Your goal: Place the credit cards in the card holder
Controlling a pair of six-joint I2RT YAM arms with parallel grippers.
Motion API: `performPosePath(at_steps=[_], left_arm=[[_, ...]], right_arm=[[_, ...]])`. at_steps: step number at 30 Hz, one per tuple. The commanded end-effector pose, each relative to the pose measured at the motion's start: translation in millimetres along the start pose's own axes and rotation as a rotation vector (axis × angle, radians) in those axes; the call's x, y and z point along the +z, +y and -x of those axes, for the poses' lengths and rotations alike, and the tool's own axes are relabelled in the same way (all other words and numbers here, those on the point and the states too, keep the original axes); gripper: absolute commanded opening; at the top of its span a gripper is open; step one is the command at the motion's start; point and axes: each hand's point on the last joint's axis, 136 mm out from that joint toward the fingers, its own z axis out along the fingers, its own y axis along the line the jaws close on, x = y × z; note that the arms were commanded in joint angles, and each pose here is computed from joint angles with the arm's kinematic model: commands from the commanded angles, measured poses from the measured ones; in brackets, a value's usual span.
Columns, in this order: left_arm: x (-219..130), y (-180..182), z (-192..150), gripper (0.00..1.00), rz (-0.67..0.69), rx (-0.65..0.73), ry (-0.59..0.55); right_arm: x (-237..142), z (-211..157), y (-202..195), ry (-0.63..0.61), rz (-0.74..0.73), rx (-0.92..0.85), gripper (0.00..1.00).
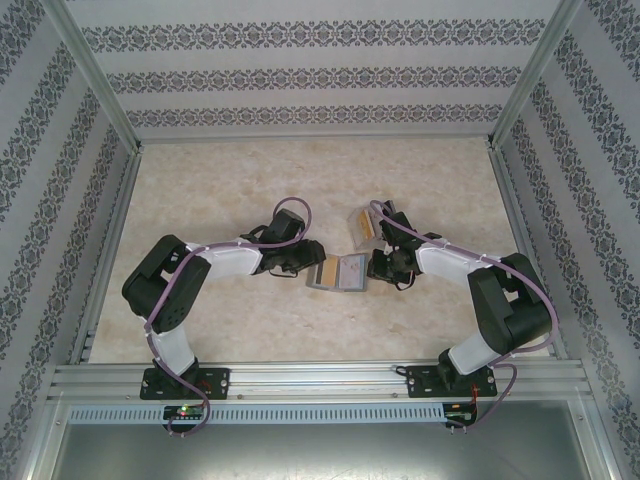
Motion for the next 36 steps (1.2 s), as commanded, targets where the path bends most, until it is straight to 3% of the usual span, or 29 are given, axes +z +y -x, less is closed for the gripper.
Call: performPosePath(at_steps=[1, 15, 19, 29, 36], left_arm=[[-8, -34, 0, 0.44, -0.144, 0.021, 0.006], [-14, -81, -7, 0.44, -0.326, -0.010, 0.026], [-3, -98, -19, 0.44, -0.351, 0.018, 0.084], [38, -95, -41, 0.44, -0.322, -0.024, 0.152], [37, -94, -43, 0.45, -0.302, -0.001, 0.152]], right_arm=[[12, -14, -11, 0.048, -0.050, 0.008, 0.24], [10, -13, -10, 0.040, -0.046, 0.008, 0.24], [4, -9, -6, 0.017, -0.030, 0.017, 0.24], [-57, 18, -14, -0.187, -0.031, 0.055, 0.32], [-54, 13, -22, -0.133, -0.017, 0.068, 0.34]])
